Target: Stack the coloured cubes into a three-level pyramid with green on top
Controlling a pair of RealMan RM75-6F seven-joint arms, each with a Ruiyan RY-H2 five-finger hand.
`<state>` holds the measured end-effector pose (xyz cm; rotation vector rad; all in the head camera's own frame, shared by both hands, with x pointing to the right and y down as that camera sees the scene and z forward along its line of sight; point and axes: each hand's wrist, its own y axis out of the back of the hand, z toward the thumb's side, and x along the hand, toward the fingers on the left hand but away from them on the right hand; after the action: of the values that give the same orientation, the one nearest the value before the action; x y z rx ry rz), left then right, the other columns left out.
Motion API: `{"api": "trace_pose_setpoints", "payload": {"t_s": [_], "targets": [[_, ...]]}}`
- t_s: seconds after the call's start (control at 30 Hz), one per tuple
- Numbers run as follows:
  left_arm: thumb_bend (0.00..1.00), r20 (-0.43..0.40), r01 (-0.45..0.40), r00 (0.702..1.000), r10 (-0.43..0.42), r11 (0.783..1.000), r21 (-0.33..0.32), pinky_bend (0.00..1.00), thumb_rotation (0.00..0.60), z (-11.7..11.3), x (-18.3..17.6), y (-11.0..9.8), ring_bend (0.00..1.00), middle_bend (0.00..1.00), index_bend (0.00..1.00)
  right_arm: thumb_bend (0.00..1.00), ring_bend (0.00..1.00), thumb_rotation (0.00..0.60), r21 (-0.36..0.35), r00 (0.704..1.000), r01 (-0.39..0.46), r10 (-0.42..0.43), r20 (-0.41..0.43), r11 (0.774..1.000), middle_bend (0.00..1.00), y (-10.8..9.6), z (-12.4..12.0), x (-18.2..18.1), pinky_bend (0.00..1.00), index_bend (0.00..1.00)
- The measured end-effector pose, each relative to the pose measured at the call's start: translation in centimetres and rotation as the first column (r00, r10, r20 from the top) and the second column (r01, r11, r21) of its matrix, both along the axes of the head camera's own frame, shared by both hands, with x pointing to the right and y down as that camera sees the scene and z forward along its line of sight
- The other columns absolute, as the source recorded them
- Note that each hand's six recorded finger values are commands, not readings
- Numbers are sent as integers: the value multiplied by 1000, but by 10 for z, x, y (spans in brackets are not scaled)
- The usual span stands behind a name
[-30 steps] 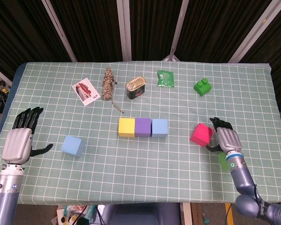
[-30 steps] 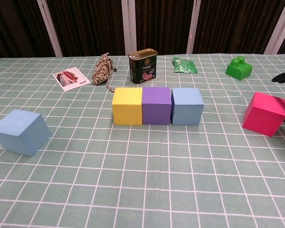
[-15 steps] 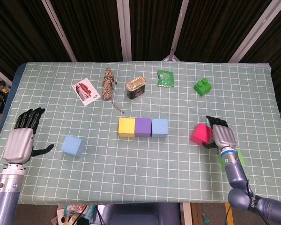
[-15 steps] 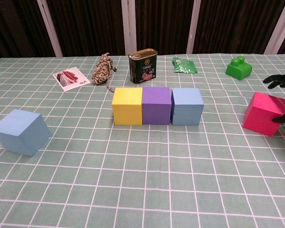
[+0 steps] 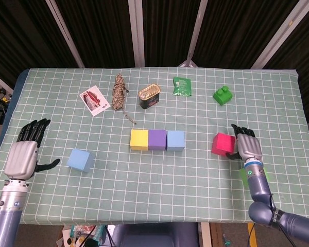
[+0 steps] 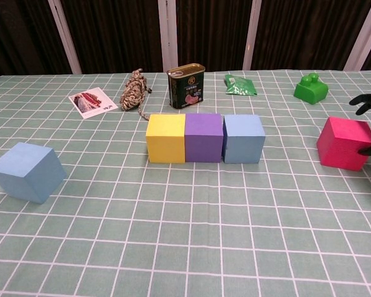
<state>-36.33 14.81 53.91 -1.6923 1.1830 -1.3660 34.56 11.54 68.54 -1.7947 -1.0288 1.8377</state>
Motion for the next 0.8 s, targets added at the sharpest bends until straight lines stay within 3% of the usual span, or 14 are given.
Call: {"api": "trace_pose_setpoints", "payload": {"t_s": [0.63, 0.8], "targets": [[101, -10, -3, 1000, 3, 1000, -5, 55, 600, 0, 2, 1, 0, 46, 0, 234, 142, 600, 4, 998, 11, -12, 57, 1000, 265, 1, 4, -13, 0, 0], [102, -11, -4, 1000, 4, 1000, -10, 55, 600, 1, 2, 1, 0, 46, 0, 247, 238, 600, 17, 998, 10, -11, 60, 1000, 385, -1, 1, -16, 0, 0]]}}
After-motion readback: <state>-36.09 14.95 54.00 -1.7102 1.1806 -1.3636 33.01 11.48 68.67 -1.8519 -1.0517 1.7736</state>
